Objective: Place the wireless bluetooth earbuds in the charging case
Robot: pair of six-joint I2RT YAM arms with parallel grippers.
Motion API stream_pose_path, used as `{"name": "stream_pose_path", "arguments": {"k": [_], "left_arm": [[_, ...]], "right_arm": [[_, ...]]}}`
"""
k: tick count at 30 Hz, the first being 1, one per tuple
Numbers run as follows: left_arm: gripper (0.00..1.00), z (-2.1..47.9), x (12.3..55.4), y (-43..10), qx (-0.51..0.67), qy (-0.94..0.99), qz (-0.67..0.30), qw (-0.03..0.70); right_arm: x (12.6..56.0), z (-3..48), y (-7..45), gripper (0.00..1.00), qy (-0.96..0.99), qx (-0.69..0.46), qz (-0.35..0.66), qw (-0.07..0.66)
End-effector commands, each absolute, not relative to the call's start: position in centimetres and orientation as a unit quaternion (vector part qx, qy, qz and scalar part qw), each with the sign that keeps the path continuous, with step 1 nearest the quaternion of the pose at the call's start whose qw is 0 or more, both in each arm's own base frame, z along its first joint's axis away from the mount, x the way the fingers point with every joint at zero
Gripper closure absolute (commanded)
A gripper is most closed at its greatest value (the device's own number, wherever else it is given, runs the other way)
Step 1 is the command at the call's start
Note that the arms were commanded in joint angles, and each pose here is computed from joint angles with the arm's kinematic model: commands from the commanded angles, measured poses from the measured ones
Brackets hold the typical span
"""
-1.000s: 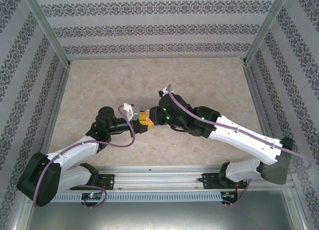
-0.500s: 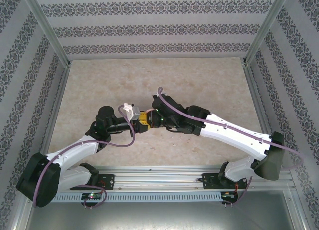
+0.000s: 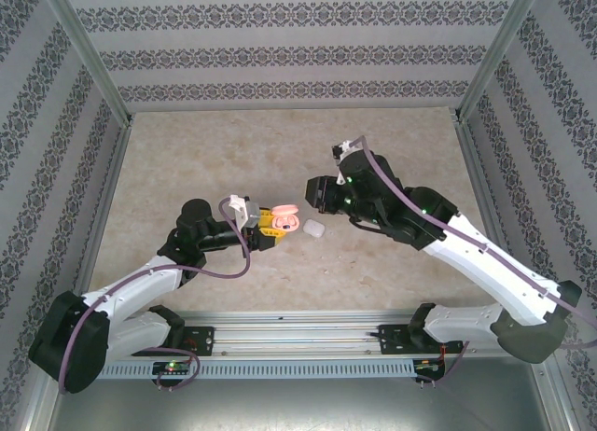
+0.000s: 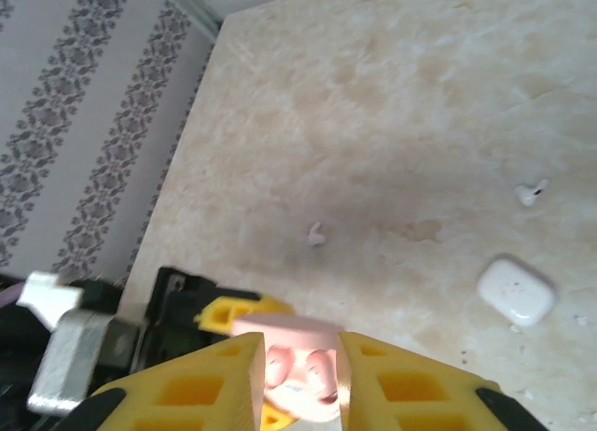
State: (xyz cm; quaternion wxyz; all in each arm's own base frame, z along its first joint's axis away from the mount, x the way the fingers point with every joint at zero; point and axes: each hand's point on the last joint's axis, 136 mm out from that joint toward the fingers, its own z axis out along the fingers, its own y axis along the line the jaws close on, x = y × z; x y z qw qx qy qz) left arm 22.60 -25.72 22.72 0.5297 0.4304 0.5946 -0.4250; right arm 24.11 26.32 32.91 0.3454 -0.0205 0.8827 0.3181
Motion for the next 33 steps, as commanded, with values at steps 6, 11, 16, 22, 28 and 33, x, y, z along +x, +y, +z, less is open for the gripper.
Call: {"name": "stream_pose_path", "arguments": {"k": [6, 11, 16, 22, 28, 33], "left_arm": [[0.87, 25.4, 21.8, -25.9, 0.465, 0.552, -0.42, 0.55], [0.87, 25.5, 21.9, -25.9, 0.462, 0.557, -0.419, 0.548], [0.87, 25.6, 22.3, -25.8, 0.451, 0.567, -0.418, 0.549], [0.86, 25.8, 22.9, -25.7, 0.431, 0.576, -0.423, 0.551], [0.86, 26.3, 23.3, -25.8, 0.412, 0.582, -0.434, 0.551], [0.86, 27.2, 23.7, -25.9, 0.395, 0.583, -0.446, 0.553]], "right_arm": [[25.9, 29.8, 28.7, 0.63, 0.902, -0.056, 0.315, 0.288], [25.8, 28.5, 29.9, 0.59, 0.908, -0.066, 0.323, 0.26], [24.9, 28.0, 29.5, 0.57, 0.905, -0.052, 0.339, 0.252], [23.9, 27.2, 28.4, 0.5, 0.898, -0.021, 0.36, 0.252], [23.2, 26.4, 28.5, 0.45, 0.889, 0.001, 0.39, 0.239], [23.0, 26.4, 29.4, 0.42, 0.874, 0.02, 0.432, 0.222]]}}
